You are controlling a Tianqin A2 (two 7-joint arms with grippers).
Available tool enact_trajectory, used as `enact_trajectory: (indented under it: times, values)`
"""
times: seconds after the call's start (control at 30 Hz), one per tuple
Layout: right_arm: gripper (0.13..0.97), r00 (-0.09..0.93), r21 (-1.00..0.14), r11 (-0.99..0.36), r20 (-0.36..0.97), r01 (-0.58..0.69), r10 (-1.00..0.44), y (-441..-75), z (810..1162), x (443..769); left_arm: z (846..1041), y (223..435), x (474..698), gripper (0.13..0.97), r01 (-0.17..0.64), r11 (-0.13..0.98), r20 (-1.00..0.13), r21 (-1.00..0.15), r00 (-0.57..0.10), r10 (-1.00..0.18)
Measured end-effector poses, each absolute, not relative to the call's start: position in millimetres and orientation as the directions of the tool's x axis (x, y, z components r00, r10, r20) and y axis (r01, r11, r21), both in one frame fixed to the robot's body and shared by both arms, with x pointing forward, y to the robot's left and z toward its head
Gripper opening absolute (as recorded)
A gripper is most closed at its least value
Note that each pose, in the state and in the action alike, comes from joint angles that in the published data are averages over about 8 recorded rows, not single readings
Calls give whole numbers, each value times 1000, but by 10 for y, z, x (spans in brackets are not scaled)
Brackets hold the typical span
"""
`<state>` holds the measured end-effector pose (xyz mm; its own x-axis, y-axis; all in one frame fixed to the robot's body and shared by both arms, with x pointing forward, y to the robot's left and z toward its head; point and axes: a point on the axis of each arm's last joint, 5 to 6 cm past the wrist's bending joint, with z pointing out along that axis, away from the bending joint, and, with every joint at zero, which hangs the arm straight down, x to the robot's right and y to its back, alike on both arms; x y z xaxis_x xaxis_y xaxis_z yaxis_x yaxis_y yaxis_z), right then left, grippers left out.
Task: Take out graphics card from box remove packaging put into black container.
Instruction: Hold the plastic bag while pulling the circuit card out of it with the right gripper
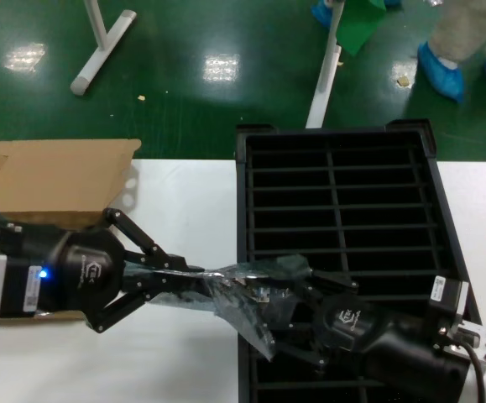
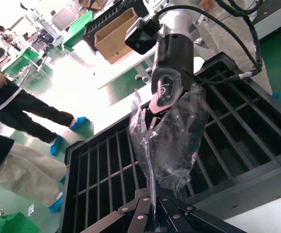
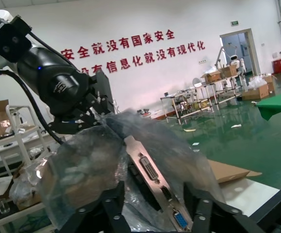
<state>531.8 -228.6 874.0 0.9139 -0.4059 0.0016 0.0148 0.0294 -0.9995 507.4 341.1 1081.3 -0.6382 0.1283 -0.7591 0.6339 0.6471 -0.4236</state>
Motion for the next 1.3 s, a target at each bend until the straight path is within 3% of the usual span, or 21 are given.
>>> enact_trajectory:
  times: [0.13, 0.4, 0.73, 1.0, 1.13, 1.3]
  values:
    - [386, 914, -999, 26, 6, 19, -406, -2273, 8738, 5325, 10830, 3442, 5039, 142, 630, 642, -751, -436, -648, 126]
    - [603, 916, -999, 27, 8, 20, -400, -2242, 8735, 5338, 10844, 3500, 4986, 142, 625, 630, -737, -462, -665, 119]
    - [593, 925, -999, 37, 0, 15, -379, -2237, 8744, 5323, 10805, 3521, 4995, 142, 618, 628, -724, -473, -679, 123]
    - [492, 927, -999, 39, -2, 14, -376, -2242, 8747, 5325, 10796, 3506, 5059, 142, 621, 627, -725, -470, -677, 127]
    - [492, 927, -999, 39, -3, 12, -375, -2243, 8744, 5330, 10815, 3476, 5090, 142, 623, 623, -726, -473, -676, 125]
    - [389, 928, -999, 39, -5, 11, -374, -2248, 8738, 5335, 10836, 3441, 5103, 142, 623, 617, -724, -481, -679, 121]
